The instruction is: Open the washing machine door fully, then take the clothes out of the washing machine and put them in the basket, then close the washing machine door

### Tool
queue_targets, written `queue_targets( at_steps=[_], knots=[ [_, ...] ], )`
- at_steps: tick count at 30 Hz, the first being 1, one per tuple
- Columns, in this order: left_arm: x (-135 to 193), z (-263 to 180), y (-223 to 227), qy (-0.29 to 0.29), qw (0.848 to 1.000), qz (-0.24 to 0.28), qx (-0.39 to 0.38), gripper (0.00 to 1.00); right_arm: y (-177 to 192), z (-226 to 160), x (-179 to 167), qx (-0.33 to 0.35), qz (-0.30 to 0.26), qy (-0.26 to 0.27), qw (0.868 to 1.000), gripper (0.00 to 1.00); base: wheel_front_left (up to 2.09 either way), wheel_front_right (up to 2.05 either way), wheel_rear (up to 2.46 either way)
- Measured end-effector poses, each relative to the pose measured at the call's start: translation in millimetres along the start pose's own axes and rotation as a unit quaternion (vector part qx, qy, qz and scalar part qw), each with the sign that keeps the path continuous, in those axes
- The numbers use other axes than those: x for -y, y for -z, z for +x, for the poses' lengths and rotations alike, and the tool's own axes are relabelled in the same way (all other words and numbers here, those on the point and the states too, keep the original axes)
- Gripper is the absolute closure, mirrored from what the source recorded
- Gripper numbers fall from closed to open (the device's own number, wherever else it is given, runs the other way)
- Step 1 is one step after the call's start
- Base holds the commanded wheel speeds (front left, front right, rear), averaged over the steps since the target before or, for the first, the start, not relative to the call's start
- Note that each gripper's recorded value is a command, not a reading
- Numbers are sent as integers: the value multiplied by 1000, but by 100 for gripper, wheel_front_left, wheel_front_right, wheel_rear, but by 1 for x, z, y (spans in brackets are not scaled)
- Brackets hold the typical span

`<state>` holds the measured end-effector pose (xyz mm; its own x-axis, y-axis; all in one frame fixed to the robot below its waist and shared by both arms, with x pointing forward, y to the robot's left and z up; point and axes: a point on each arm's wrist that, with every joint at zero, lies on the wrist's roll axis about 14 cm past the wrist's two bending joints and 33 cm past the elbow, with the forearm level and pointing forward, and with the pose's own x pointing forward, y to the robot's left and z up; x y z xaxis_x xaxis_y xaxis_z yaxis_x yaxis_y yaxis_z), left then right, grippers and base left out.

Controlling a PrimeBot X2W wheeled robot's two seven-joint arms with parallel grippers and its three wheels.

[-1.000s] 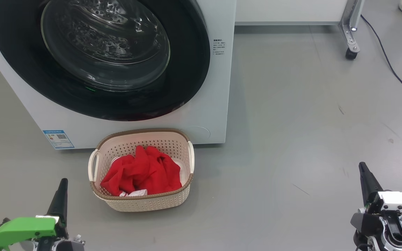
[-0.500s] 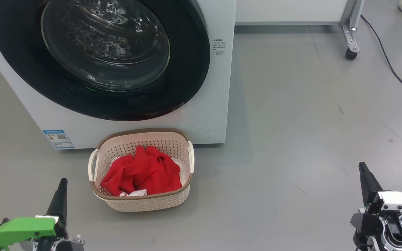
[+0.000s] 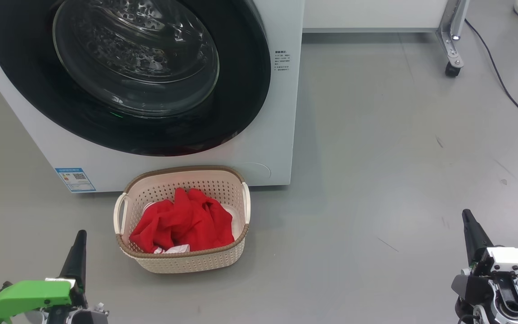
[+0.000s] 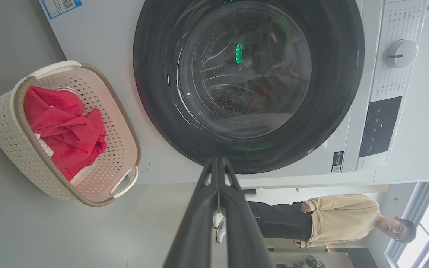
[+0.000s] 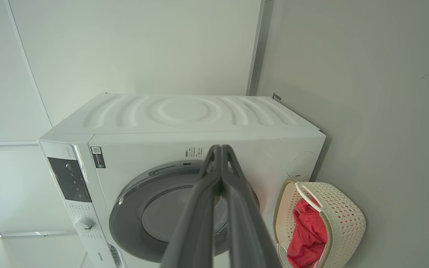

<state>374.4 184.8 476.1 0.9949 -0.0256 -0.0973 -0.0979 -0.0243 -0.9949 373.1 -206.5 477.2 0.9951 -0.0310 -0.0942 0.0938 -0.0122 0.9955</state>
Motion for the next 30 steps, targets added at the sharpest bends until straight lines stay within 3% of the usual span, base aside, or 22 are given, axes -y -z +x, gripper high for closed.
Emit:
queue_targets(
  at_steps=[30],
  knots=[
    [0, 0, -1, 0, 1000, 0, 1, 100, 0, 0, 0, 0, 2, 0, 1000, 100, 0, 0, 0]
  ],
)
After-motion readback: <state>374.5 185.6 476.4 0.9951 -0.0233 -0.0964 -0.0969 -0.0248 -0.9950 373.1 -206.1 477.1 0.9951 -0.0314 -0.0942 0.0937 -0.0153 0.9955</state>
